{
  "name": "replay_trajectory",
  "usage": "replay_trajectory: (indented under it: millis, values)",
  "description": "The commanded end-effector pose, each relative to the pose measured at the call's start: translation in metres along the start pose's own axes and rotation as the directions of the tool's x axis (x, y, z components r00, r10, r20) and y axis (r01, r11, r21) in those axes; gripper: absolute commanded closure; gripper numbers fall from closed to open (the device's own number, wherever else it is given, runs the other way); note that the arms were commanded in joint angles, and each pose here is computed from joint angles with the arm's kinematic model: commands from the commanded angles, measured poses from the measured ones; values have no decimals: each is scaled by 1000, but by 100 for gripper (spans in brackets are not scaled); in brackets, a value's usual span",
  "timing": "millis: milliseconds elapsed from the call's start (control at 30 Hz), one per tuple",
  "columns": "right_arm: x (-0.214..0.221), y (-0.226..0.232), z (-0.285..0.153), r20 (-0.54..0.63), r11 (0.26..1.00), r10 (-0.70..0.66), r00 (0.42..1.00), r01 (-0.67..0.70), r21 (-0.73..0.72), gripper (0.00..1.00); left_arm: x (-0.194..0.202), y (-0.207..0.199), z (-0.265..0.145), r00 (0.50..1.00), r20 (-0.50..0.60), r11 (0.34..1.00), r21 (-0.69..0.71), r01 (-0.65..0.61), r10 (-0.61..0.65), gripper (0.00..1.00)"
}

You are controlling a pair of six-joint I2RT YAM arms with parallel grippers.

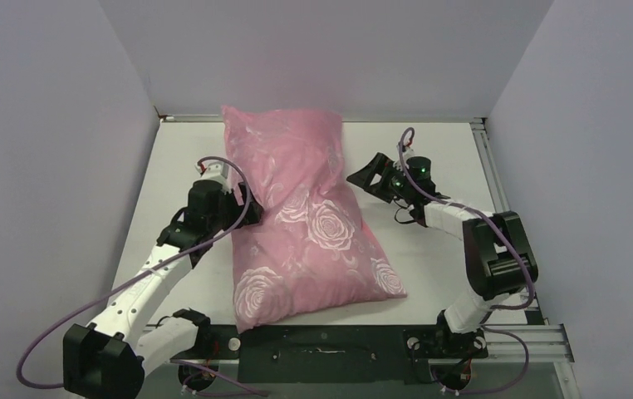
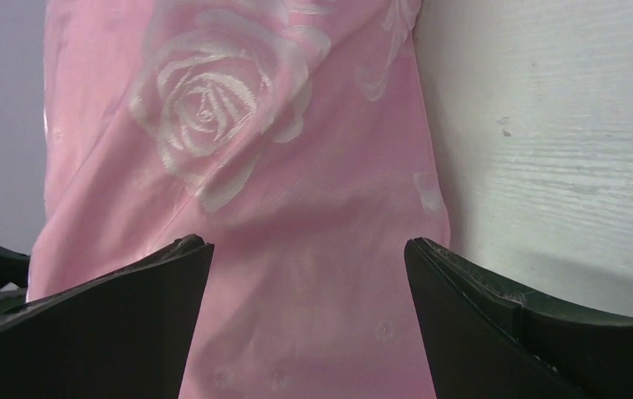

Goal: Remove the pillowcase from the pillow

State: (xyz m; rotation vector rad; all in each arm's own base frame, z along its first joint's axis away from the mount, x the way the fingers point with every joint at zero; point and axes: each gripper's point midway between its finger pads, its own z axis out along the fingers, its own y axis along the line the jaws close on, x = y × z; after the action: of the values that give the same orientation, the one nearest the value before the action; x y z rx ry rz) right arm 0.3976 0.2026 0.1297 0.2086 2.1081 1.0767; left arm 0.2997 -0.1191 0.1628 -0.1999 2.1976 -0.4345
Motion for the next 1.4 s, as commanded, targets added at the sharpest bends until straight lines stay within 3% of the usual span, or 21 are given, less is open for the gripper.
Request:
replay_trajectory:
  millis: [0,233,333,400,533,600,800,967,1033,1100,1367]
  values:
    - [-9,40,26,20,978,7,1000,-3,-209,10,8,-2,0,995,18,994,51,101,-102,17]
    - [48,69,52,-115,902,29,993,-75,-426,10,40,-1,11,983,-41,979,94,179,-176,17]
    - [67,96,46,-160,826,25,987,-111,-552,3,51,-1,17,979,-70,975,105,195,-189,18]
    - [73,111,38,-192,771,54,980,-164,-615,22,56,-5,20,976,-86,969,127,212,-202,20]
    - [67,136,13,-208,661,75,975,-205,-722,77,55,-19,24,969,-89,950,196,244,-230,22]
    - [62,147,3,-204,631,68,977,-201,-749,93,50,-29,26,970,-85,944,225,240,-226,22]
    - [44,176,-14,-147,640,-26,989,-97,-762,95,30,-67,31,982,-68,939,288,189,-177,23]
    - [25,191,-15,-70,733,-168,983,77,-676,95,6,-115,39,982,-48,900,394,188,-184,23]
    - [25,186,-13,-96,800,-225,970,127,-586,95,-4,-139,41,980,-40,872,449,193,-196,23]
    - [15,197,-21,-45,796,-316,948,239,-556,95,-13,-163,44,981,-37,851,492,185,-192,23]
    - [15,212,-40,-17,796,-481,877,429,-427,95,-57,-253,53,980,-9,744,649,156,-198,23]
